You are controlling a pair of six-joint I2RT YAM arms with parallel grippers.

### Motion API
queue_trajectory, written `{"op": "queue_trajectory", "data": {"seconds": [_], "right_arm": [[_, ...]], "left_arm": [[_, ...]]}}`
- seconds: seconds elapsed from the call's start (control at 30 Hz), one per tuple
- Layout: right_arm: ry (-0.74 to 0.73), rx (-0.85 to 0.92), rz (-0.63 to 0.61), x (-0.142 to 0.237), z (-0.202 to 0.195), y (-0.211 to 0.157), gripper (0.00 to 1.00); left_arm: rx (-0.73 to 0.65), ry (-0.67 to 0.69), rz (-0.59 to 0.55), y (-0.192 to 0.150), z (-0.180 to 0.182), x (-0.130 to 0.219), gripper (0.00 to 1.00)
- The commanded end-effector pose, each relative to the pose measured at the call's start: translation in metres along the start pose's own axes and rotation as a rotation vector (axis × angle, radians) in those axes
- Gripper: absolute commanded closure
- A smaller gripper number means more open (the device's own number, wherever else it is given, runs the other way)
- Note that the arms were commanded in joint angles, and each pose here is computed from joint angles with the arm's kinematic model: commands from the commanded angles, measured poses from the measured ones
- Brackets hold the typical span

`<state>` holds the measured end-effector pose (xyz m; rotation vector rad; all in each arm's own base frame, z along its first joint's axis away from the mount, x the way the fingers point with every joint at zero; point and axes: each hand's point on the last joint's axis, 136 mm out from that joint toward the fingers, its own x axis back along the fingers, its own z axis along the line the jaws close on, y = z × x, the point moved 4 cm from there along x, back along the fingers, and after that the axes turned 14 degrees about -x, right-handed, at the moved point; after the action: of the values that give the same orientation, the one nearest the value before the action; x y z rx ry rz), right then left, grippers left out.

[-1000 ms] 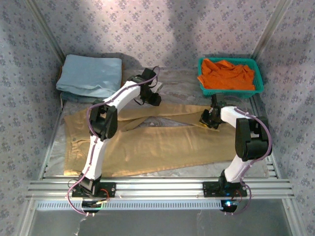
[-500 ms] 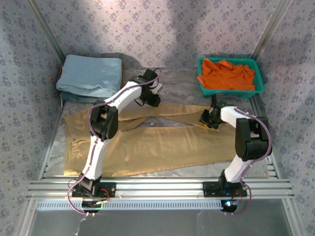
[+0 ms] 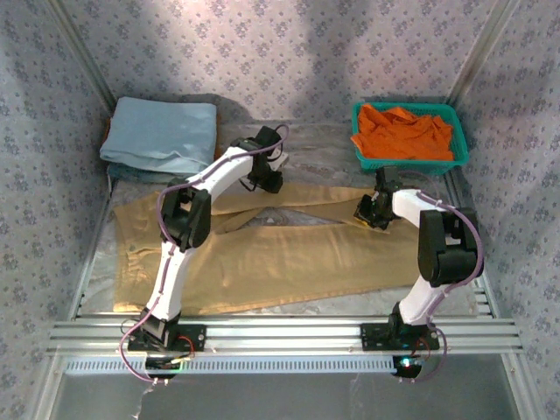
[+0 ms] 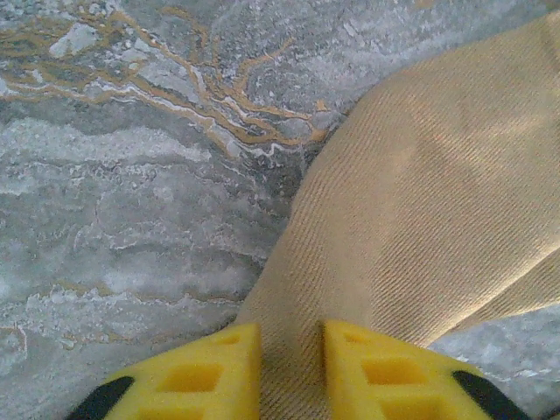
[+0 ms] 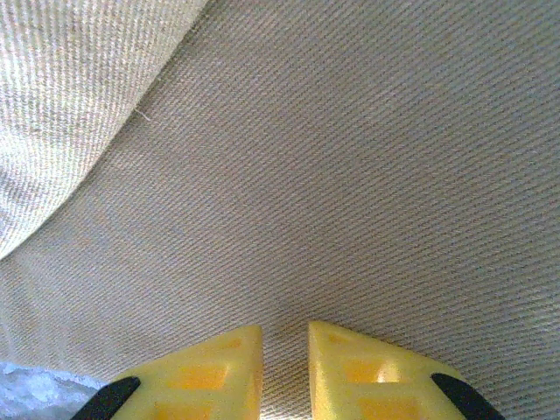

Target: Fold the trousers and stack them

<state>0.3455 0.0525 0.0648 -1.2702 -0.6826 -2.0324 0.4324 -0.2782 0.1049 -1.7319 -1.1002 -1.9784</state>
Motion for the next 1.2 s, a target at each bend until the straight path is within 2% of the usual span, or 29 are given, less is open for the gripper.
{"op": "queue_trajectory", "data": {"seconds": [0.0,0.03,0.13,0.27,0.6,0.93,1.17], "right_arm": [[0.004,0.000,-0.007,0.006,-0.001,-0.001,0.79],[0.004,0.000,-0.007,0.007,-0.001,-0.001,0.79],[0.002,0.002,-0.015,0.009,-0.002,-0.001,0.79],[0.002,0.004,-0.018,0.010,-0.001,-0.001,0.79],[-0.005,-0.045,-0.009,0.003,-0.016,0.003,0.80],[-0.050,-0.079,-0.035,0.005,-0.034,0.011,0.82],[-0.059,-0.088,-0.069,0.009,-0.032,0.024,0.82]], "left_arm": [[-0.009,0.002,0.040,-0.009,-0.003,-0.006,0.83],[-0.011,0.000,0.039,-0.008,-0.003,-0.006,0.90],[-0.007,0.003,0.035,-0.008,-0.003,-0.005,1.00],[0.000,0.013,-0.001,0.000,-0.001,0.007,1.00],[0.020,0.008,-0.125,0.028,0.006,0.071,1.00],[0.091,-0.065,-0.202,0.034,0.022,0.092,1.00],[0.189,-0.181,-0.294,0.046,0.048,0.103,1.00]]}}
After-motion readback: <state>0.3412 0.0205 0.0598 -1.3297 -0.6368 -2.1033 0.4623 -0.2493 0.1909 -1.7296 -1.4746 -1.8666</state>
